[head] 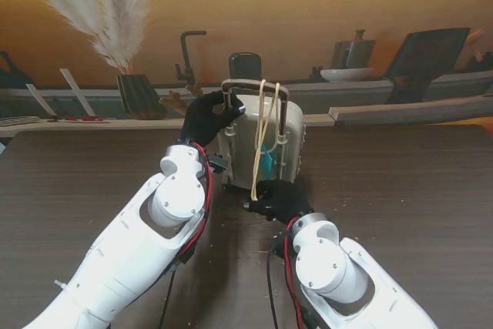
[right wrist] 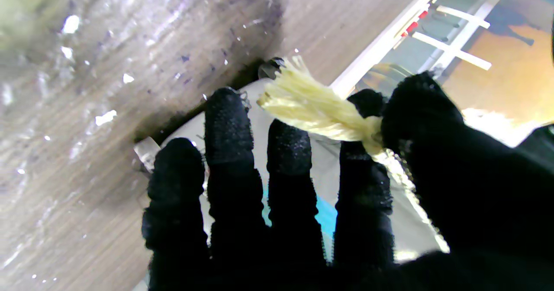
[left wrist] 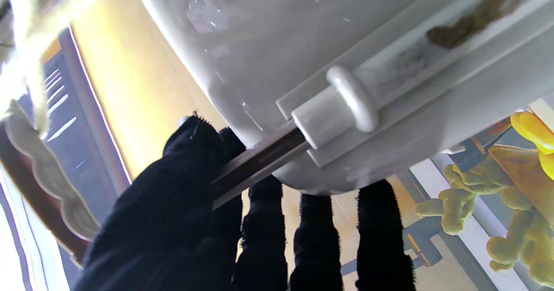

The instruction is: Attach a luggage tag to a suitcase

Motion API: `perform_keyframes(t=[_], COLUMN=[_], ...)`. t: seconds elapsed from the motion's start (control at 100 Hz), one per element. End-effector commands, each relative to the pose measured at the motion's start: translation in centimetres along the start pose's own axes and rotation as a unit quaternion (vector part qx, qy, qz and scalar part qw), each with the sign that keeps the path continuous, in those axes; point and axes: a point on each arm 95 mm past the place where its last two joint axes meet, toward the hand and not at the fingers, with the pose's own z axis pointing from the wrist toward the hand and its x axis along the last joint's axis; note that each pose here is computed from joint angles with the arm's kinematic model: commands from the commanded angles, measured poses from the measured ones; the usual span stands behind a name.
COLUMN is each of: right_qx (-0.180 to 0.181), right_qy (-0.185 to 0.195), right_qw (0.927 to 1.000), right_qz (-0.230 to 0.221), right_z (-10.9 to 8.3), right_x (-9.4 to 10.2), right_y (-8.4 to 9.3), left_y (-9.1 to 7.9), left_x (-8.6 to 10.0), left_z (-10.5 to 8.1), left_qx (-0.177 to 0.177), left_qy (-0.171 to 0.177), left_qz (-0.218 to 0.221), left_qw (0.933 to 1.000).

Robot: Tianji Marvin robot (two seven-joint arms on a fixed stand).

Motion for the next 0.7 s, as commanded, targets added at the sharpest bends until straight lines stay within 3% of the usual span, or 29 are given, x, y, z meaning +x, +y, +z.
perform_keyframes(t=[0.0,0.35,0.69], right_qx=[0.023,0.063,0.085], right_qy=[-0.012,-0.028,-0.047], right_qw=[0.9996,0.997,0.9939], right_qz=[-0.006,-0.034,-0.052], right_z=[-0.2,-0.1,0.1], right_x=[-1.1,-2.6,-3.9], right_y=[-1.3,-4.2,-5.7], left_y=[1.6,1.7,1.8], left_x=[-1.4,-1.4,-1.5], left_z=[-1.0,-1.1,-1.3], left_qx=[-0.03,-0.031,-0.031], left_qy=[-0.025,-0.032,-0.037], left_qz=[0.005,0.003,-0.001], left_qw=[0.9992,0.999,0.9988])
